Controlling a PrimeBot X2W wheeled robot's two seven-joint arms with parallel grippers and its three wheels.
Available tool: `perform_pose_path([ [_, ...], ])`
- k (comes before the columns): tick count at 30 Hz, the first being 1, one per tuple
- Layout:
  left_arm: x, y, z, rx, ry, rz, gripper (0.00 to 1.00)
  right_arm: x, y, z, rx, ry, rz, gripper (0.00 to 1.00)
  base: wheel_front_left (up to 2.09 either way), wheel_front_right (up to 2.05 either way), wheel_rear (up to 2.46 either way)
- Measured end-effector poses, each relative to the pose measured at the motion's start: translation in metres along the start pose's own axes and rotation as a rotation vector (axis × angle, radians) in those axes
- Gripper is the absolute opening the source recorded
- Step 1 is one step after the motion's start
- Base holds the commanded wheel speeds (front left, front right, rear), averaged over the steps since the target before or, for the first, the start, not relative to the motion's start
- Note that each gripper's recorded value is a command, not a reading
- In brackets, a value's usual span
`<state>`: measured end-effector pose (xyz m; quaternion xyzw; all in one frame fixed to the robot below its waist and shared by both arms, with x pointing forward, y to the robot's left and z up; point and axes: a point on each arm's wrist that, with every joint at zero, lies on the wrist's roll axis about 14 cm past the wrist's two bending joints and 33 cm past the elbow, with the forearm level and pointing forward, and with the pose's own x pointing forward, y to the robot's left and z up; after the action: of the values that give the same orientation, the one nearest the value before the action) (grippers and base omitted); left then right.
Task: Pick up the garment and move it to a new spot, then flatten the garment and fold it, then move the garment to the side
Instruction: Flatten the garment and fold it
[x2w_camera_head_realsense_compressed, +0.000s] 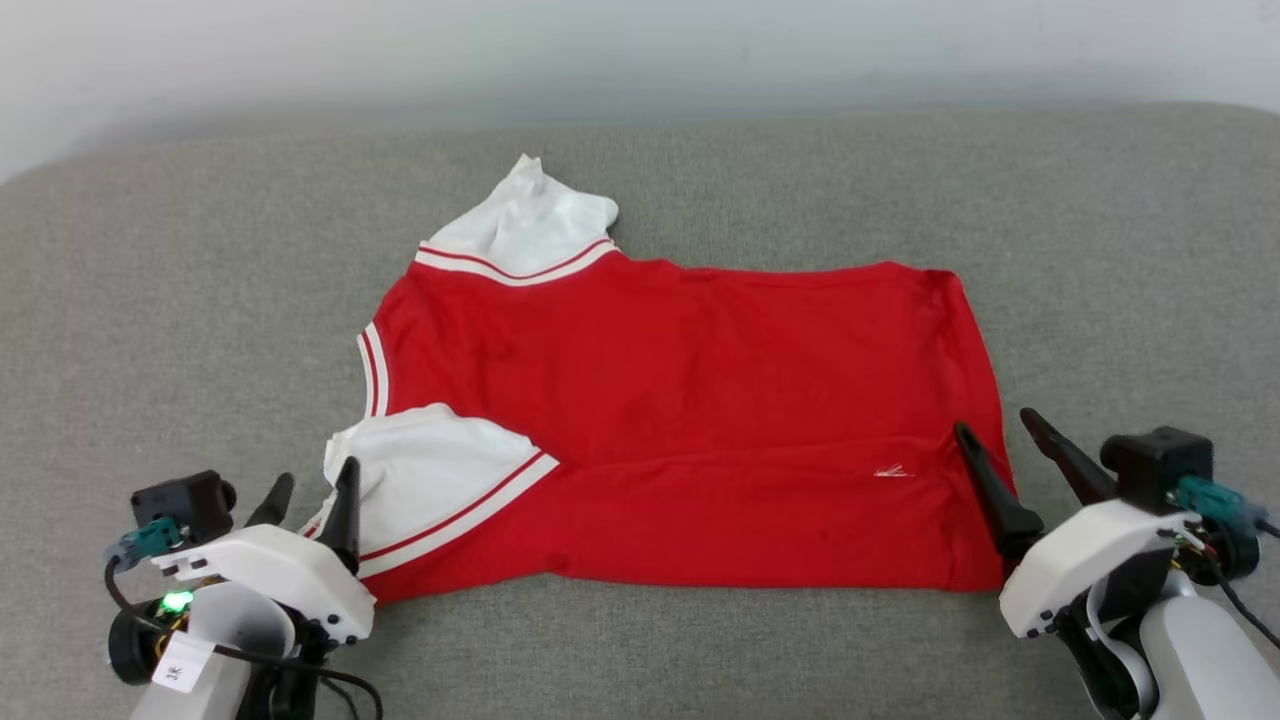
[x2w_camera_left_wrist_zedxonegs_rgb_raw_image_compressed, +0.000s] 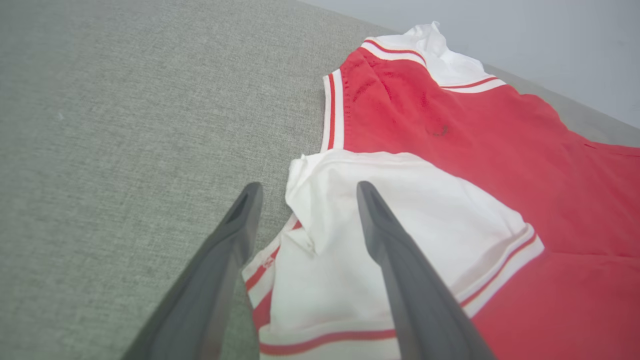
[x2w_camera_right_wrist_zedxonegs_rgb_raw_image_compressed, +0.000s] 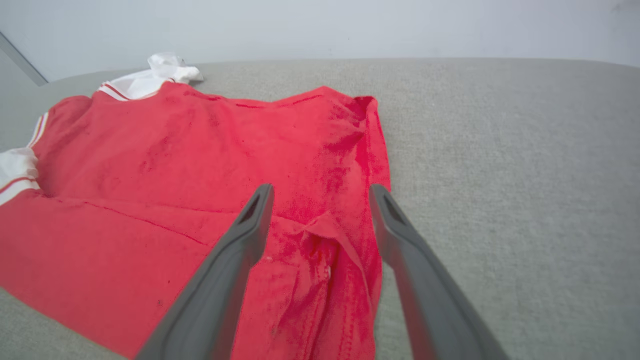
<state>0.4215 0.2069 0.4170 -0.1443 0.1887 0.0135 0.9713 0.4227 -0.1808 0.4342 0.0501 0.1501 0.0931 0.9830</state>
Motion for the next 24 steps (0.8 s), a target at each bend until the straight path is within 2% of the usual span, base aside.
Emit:
perform_pose_path([
  [3,-0.009,0.004,0.013,0.013,-0.029,0.01,1.0,-0.014,-0.002,0.018,0.008,-0.099,-0.026,1.0,0.0,0.0,0.0],
  [9,-0.028,0.005,0.041,0.037,-0.044,-0.016,1.0,-0.044,0.002,0.034,0.016,-0.176,-0.059,1.0,0.0,0.0,0.0],
  [14,-0.035,-0.005,0.045,0.048,0.083,-0.084,1.0,-0.063,0.0,0.036,0.024,-0.184,-0.093,1.0,0.0,0.0,0.0],
  [18,-0.039,-0.009,0.03,0.03,0.245,-0.114,1.0,-0.07,-0.001,0.034,0.038,-0.172,-0.11,1.0,0.0,0.0,0.0],
  [24,-0.039,-0.003,0.0,0.003,0.454,-0.089,1.0,-0.068,-0.003,0.027,0.056,-0.148,-0.126,1.0,0.0,0.0,0.0],
])
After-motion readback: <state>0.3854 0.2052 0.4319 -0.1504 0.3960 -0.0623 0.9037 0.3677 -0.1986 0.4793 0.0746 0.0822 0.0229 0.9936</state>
